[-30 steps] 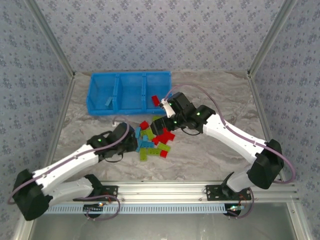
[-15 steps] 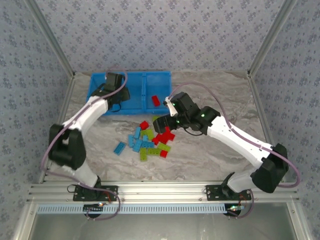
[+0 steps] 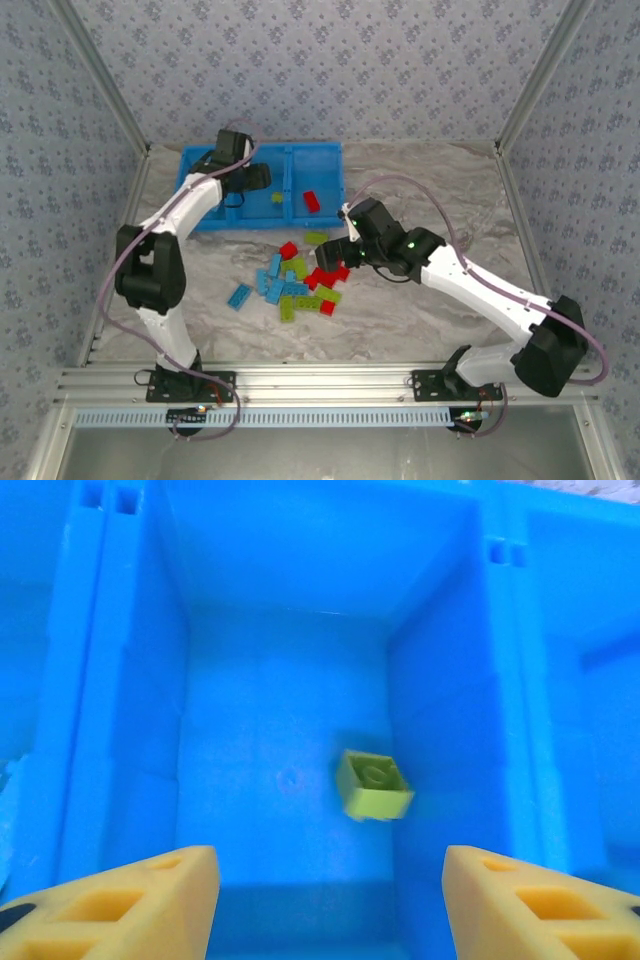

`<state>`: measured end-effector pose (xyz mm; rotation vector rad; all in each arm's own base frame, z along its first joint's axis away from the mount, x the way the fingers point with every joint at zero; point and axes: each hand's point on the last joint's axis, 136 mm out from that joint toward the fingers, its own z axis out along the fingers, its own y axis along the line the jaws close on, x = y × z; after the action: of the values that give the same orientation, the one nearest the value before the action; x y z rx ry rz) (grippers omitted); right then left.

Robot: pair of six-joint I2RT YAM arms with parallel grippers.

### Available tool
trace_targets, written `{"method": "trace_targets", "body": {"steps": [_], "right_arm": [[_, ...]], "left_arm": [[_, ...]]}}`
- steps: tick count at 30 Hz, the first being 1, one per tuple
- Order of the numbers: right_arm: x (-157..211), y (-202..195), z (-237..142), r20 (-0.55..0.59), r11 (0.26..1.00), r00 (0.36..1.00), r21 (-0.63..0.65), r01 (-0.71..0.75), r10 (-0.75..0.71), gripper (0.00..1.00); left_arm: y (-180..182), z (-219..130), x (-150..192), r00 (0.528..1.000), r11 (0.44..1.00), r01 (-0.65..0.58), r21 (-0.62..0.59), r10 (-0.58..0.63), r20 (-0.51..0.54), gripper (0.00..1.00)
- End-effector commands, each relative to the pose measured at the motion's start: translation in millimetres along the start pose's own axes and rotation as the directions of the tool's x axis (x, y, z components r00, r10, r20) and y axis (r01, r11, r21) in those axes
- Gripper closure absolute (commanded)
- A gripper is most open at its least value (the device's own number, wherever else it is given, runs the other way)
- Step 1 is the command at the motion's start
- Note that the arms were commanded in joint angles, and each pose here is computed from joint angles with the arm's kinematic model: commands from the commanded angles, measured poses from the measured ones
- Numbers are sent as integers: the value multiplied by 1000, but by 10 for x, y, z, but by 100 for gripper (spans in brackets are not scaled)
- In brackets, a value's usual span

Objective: Sort the legos into containers by color

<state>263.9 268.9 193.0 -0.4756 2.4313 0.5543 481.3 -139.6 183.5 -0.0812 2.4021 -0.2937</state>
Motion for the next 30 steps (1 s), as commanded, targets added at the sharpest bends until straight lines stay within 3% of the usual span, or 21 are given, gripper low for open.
{"method": "trace_targets", "body": {"steps": [1,4,6,8,12,15,17,22,28,30], "right_arm": [[41,-148,211,-22,997,1000,72,-20,22,0],[170,-241,427,-88,994,996,107,-23,33,0],[270,-304,574,-137,991,990,131,-24,42,0],[378,-420,735,-178,985,983,174,-5,36,0],[600,-647,1003,-279,976,958,217,2,60,4],[705,-706,1130,-313,978,946,208,-13,79,10],[739,-709,1171,-317,981,945,195,-21,83,19],[859,-766,1180,-335,980,938,196,-24,90,37],[993,-737,1288,-372,985,921,162,-56,113,43],[1036,-779,1325,-377,981,917,181,-67,132,50]], "left_arm": [[-207,-788,-77,995,994,-75,82,69,75,38],[-384,-1329,117,970,967,-223,124,208,123,37],[-507,-1607,312,930,923,-358,142,337,150,36],[-642,-1854,554,857,847,-510,150,484,178,31],[-789,-2127,1116,657,625,-754,204,717,232,23],[-814,-2167,1348,540,506,-841,191,777,322,22],[-837,-2210,1429,498,461,-867,190,784,371,21],[-870,-2264,1489,473,434,-880,192,777,415,21],[-842,-2181,1514,474,435,-881,189,793,382,19],[-829,-2157,1519,471,434,-882,184,799,374,19]]}}
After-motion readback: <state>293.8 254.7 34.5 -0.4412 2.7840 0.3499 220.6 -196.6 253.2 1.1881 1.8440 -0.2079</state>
